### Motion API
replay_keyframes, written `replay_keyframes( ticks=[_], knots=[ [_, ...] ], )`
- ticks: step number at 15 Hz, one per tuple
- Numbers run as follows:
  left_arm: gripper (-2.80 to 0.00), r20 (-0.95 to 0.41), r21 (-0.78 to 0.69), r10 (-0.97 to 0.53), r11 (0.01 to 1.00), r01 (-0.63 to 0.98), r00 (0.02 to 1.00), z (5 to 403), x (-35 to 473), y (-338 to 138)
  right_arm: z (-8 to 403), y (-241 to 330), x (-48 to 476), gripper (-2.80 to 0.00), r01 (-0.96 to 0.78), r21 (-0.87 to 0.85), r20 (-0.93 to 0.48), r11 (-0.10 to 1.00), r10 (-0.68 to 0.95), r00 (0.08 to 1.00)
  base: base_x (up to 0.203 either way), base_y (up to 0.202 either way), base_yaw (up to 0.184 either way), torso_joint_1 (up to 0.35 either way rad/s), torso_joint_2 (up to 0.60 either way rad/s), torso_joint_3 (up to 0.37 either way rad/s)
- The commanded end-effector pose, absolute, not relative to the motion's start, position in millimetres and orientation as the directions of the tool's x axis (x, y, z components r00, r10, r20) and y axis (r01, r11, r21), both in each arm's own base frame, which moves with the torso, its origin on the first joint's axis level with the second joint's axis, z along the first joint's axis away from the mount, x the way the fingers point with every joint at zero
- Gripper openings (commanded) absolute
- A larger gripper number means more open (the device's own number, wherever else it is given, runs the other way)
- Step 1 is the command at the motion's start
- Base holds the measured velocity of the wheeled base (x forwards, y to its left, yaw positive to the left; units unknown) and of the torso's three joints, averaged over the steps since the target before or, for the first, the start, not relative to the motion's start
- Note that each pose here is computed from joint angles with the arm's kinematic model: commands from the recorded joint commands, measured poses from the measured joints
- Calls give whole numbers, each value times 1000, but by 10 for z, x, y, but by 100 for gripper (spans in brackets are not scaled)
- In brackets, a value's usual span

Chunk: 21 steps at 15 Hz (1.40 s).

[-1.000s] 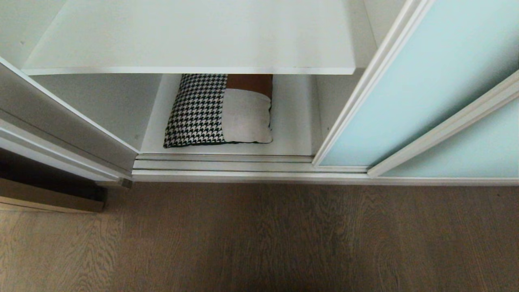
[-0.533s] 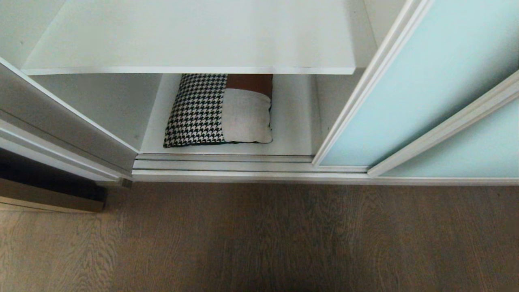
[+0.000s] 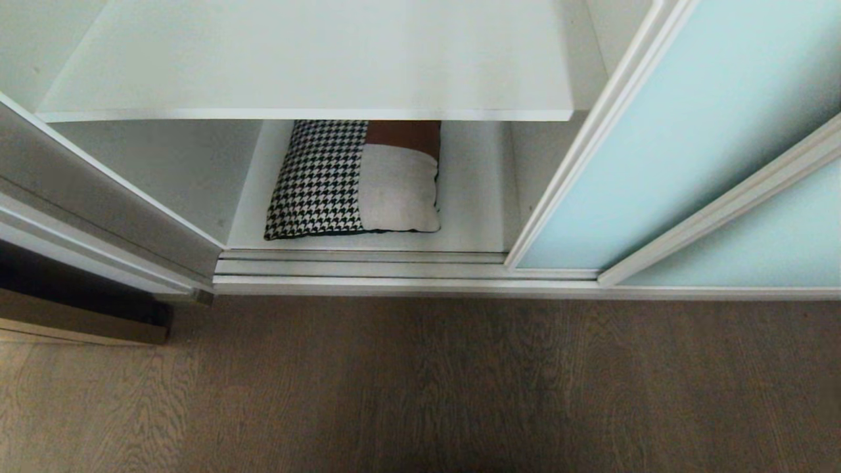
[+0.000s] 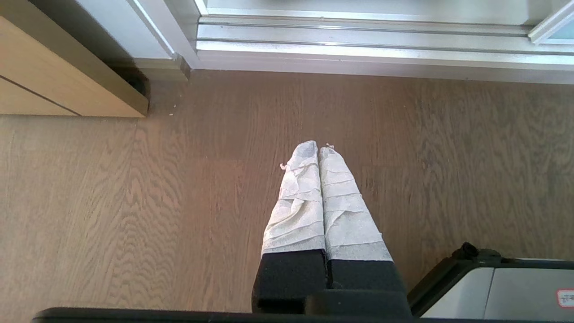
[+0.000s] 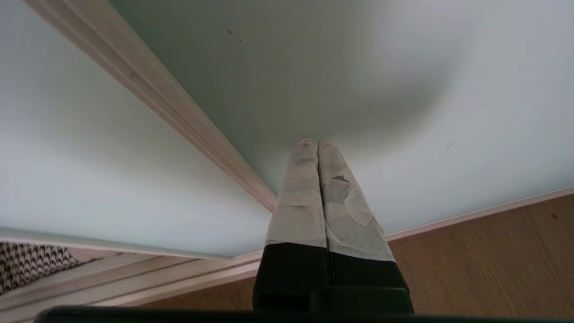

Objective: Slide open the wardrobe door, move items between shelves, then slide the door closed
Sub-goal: Close the door

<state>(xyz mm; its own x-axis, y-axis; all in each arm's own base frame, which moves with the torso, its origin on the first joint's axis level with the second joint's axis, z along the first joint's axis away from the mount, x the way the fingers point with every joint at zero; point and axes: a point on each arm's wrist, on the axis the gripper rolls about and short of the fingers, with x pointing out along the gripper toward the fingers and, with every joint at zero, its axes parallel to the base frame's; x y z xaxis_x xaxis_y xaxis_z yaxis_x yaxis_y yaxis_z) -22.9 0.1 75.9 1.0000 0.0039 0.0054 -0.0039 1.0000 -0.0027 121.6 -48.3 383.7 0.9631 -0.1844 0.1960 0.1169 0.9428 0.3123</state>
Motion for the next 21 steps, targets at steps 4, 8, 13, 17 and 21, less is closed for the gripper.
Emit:
replay_keyframes(
  ticks=[4,8,13,17,21],
  knots=[
    [-280,3,-3,3,1000,-3,1000,755,-227,1,3818,-406,1103,-280,45,319,200,947,-114,973,0,0,0,0,0,0],
    [-280,3,-3,5,1000,-5,1000,755,-227,1,3790,-373,1070,-280,23,315,199,949,-89,976,0,0,0,0,0,0],
    [-280,3,-3,5,1000,-5,1000,755,-227,1,3795,-301,1013,-280,-77,294,197,953,19,980,0,0,0,0,0,0],
    [-280,3,-3,5,1000,-5,1000,755,-227,1,3758,-133,918,-280,-245,293,165,924,204,965,0,0,0,0,0,0],
    [-280,3,-3,5,1000,-5,1000,755,-227,1,3680,20,942,-280,-394,299,135,869,370,919,0,0,0,0,0,0]
  ],
)
